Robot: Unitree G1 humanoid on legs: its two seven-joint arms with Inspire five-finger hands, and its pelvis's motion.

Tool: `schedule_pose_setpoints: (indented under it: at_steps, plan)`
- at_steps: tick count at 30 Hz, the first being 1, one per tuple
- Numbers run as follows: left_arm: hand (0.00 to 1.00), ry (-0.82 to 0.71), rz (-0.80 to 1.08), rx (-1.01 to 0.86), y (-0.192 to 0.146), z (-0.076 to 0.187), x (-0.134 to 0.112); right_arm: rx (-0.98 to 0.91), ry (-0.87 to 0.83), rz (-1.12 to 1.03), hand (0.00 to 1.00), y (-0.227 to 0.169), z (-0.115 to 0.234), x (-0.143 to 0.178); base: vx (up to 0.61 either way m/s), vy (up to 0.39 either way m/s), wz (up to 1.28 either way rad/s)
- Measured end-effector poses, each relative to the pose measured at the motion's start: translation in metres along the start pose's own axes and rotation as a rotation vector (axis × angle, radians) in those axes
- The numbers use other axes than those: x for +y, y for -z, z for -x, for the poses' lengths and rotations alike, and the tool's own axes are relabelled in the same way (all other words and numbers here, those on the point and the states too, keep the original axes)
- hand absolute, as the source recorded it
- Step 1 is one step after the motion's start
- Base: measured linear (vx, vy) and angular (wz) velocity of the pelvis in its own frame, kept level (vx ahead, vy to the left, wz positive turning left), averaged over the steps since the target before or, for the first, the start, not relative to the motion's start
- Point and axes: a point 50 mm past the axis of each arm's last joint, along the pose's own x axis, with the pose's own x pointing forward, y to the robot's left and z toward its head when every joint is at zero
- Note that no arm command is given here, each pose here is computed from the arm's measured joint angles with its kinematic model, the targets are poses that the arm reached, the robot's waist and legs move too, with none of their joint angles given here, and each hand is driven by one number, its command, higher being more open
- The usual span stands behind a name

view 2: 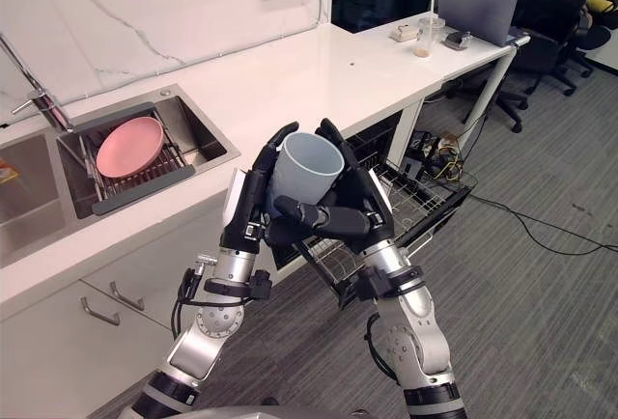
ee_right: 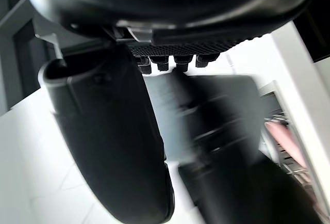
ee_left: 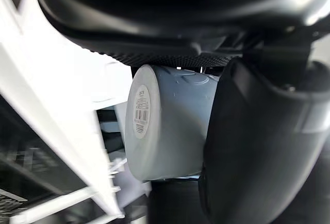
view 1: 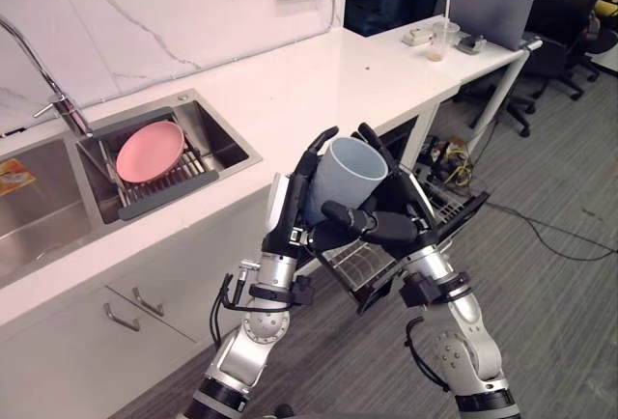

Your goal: Walk over to the sink, pick up the cup, carry it to the dishwasher, place the cup inside the dishwasher, then close the dishwasher door

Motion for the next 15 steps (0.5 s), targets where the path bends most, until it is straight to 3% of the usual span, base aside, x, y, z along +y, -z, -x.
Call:
schedule_pose_setpoints:
  at_steps: [15]
  plan:
    - [0.0, 0.023, 0.139, 0.071, 0.006, 0.006, 0.001, -0.003, -0.012, -0.006, 1.0, -0.002, -0.015, 0.003, -0.02, -0.007, 0.04]
